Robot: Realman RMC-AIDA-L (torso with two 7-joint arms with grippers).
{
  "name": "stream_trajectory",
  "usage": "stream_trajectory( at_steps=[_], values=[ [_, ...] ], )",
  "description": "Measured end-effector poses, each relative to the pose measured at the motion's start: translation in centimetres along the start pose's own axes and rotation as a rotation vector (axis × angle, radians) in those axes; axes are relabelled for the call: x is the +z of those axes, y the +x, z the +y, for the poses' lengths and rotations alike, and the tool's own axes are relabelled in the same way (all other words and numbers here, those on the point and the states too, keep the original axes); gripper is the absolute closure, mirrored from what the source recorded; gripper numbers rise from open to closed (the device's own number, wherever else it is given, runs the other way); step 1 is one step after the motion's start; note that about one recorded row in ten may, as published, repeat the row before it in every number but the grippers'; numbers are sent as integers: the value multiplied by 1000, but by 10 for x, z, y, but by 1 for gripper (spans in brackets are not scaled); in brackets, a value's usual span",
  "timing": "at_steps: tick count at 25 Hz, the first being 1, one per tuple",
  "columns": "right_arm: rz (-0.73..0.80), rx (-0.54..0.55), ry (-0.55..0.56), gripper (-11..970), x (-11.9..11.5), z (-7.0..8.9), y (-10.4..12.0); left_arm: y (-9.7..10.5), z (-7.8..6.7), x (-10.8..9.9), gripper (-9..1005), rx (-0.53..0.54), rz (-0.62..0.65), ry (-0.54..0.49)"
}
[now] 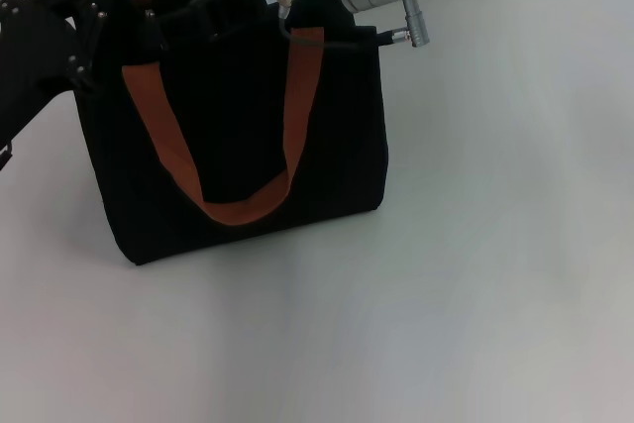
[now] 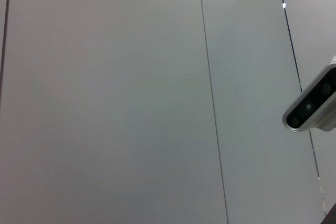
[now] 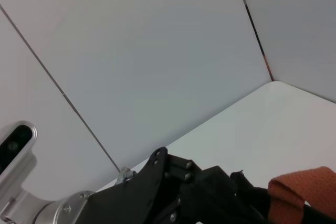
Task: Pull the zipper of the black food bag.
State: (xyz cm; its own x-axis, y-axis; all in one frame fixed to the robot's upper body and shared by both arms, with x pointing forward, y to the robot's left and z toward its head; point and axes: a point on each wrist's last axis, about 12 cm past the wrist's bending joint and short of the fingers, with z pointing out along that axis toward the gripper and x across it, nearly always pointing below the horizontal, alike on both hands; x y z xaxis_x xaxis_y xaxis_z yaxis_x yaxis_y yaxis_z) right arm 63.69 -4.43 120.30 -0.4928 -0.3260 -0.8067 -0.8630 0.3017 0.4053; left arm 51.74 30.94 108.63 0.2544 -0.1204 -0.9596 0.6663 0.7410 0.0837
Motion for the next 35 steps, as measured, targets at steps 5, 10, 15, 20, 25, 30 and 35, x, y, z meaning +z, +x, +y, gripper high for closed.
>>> stream_trajectory(
  at_steps=[5,10,15,20,25,30,35],
  values=[
    [1,0,1,564,1,0,0,-1,-1,0,972,-1,-7,5],
    [14,-3,-32,570,4,6,0,-1,-1,-1,972,-2,-6,5],
    [4,0,-15,576,3,3,0,-1,-1,-1,972,-4,-8,6],
    [15,-1,-26,574,3,4,2,0,-1,-1,973,-6,-7,5],
    [25,-5,-42,575,4,7,3,0,-1,-4,973,-6,-4,-10],
    [14,2,-31,575,2,4,3,0,0,-9,972,-7,-5,-31],
    [10,-4,-22,576,4,5,2,1,-2,-11,973,-15,-6,-30]
  ],
)
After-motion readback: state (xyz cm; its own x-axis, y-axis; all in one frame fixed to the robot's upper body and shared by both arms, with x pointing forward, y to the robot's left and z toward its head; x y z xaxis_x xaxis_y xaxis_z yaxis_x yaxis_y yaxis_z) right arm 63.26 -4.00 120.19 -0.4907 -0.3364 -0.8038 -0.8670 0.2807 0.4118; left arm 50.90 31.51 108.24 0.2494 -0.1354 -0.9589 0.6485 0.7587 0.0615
